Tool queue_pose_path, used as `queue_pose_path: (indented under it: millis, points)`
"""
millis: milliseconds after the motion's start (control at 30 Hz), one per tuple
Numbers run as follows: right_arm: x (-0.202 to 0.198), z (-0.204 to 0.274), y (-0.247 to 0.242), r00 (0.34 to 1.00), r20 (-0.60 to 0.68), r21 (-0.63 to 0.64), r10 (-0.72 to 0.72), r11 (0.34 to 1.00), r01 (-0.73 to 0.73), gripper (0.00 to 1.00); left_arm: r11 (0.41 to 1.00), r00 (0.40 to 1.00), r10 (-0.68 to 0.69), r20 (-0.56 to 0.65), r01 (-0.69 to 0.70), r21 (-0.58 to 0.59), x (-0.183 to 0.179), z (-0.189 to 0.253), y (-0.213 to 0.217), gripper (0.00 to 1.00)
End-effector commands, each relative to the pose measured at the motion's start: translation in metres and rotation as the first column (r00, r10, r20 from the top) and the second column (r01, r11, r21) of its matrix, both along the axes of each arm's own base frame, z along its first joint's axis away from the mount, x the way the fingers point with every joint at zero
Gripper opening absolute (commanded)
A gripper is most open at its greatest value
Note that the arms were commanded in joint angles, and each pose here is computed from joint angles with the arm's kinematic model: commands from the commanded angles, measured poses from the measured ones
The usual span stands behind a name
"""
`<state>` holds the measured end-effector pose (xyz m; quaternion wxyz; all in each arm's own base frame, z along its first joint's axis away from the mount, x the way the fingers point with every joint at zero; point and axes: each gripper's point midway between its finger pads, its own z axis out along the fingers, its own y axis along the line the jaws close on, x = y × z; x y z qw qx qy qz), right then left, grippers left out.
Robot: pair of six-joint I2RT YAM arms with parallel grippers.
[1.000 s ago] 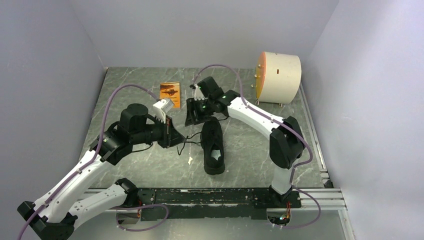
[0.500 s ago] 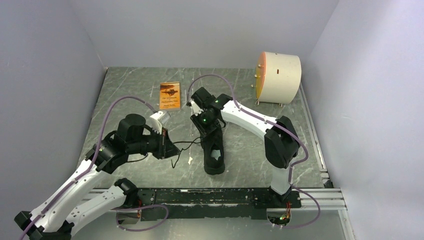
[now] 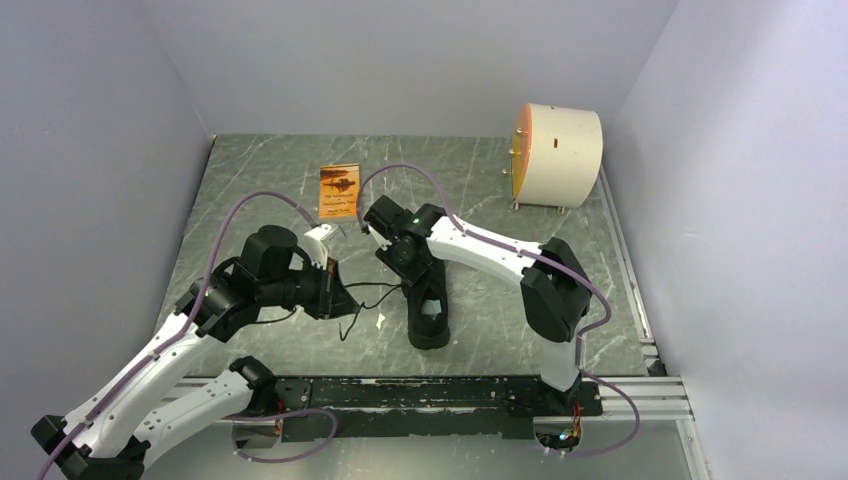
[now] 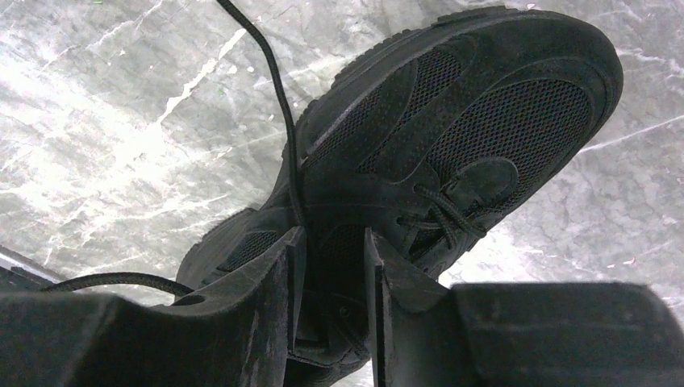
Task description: Tie the shoes
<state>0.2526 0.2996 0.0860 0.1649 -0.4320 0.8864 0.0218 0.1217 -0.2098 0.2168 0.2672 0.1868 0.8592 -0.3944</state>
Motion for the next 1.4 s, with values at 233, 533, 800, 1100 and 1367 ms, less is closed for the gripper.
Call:
queue_pose_path:
  millis: [233,533,800,1100,1367]
  points:
    - [-0.008,0.007,-0.008,1.0,-0.005,-0.015,0.013,1.0,-0.013,0.43,0.999,1.0,-0.012,0.023,0.013,-0.037,0.0,0.011,-0.004,0.05]
    - [0.001,0.011,-0.013,0.997,0.078,0.006,-0.019,1.0,0.018,0.18,0.999,0.998,0.048,0.033,-0.047,-0.023,0.006,0.013,0.002,0.05]
    - [0.008,0.053,-0.006,0.977,0.168,0.24,-0.134,0.966,0.091,0.0,0.989,0.989,0.148,0.025,-0.147,-0.03,0.03,0.021,-0.005,0.05]
    - [-0.001,0.067,0.003,0.977,0.171,0.463,-0.131,0.886,0.037,0.0,0.976,0.976,0.211,0.048,-0.208,-0.063,0.127,0.03,-0.042,0.05]
    - [-0.007,0.082,0.005,0.972,0.197,0.549,-0.128,0.836,-0.001,0.0,0.989,0.981,-0.046,-0.189,0.018,-0.146,0.174,-0.022,-0.093,0.05]
